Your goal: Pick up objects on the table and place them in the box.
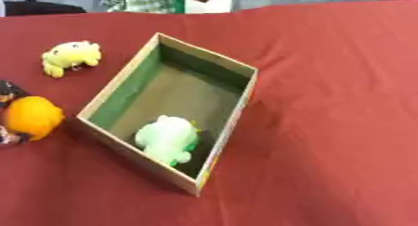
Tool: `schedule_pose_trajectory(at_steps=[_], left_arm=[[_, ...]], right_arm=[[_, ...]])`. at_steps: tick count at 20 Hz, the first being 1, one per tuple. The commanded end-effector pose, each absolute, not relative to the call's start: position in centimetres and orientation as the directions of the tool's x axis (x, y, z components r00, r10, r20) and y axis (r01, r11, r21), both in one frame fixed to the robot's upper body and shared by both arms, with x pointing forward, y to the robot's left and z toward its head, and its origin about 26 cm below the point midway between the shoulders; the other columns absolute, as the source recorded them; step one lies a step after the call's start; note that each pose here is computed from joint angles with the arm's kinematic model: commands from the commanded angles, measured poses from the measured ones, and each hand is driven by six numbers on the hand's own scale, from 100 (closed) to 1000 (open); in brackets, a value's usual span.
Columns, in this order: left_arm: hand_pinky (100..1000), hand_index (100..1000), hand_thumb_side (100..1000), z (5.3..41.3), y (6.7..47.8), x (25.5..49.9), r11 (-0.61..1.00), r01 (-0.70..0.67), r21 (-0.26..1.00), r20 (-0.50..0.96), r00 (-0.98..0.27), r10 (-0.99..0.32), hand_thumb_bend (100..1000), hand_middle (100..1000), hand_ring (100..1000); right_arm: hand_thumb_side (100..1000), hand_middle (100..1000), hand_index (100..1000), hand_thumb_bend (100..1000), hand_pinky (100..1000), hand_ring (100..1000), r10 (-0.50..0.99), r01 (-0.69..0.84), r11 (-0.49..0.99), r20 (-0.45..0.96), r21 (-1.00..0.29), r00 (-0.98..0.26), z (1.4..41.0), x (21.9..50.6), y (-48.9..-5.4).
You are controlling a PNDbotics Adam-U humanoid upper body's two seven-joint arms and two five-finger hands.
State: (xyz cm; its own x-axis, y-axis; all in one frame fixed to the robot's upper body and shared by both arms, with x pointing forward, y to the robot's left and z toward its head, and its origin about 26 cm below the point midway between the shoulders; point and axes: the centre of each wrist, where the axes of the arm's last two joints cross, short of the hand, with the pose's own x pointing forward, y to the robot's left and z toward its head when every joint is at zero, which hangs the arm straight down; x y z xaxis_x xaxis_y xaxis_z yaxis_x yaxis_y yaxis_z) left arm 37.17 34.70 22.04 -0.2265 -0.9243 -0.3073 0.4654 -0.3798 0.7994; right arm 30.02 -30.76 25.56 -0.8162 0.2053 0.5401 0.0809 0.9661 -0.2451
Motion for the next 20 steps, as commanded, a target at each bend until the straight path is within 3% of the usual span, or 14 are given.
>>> schedule_pose_trajectory(at_steps=[1,3,9,14,15,20], left_arm=[[437,724,262,23.5,34.8,36.9,-0.328,0.398,0.857,-0.280,-0.176,-0.944,100,605,570],[399,673,232,23.8,34.5,36.7,-0.269,0.350,0.897,-0.225,-0.162,-0.961,100,571,531],[342,487,282,25.9,33.4,35.7,-0.081,0.173,0.982,-0.053,-0.159,-0.986,100,500,467],[305,410,310,27.8,32.5,34.9,0.018,0.015,1.000,0.021,-0.178,-0.984,100,463,431],[275,370,326,28.2,32.3,34.8,0.031,-0.009,0.999,0.029,-0.185,-0.982,100,423,396],[262,348,352,30.3,30.6,34.5,0.078,-0.125,0.989,0.044,-0.252,-0.967,100,402,380]], right_arm=[[886,784,925,100,879,815,0.222,0.098,0.961,0.517,-0.258,-0.827,26.5,29.7,-30.8],[887,784,925,100,879,815,0.226,0.100,0.961,0.519,-0.259,-0.824,26.6,29.8,-30.7],[888,786,928,100,885,818,0.232,0.100,0.959,0.528,-0.266,-0.817,26.6,29.8,-30.5],[889,787,929,100,887,819,0.233,0.098,0.958,0.529,-0.271,-0.816,26.6,29.8,-30.5],[890,787,930,100,888,820,0.233,0.097,0.957,0.530,-0.272,-0.815,26.6,29.8,-30.5],[889,788,929,100,888,820,0.232,0.095,0.958,0.533,-0.272,-0.814,26.6,29.8,-30.6]])
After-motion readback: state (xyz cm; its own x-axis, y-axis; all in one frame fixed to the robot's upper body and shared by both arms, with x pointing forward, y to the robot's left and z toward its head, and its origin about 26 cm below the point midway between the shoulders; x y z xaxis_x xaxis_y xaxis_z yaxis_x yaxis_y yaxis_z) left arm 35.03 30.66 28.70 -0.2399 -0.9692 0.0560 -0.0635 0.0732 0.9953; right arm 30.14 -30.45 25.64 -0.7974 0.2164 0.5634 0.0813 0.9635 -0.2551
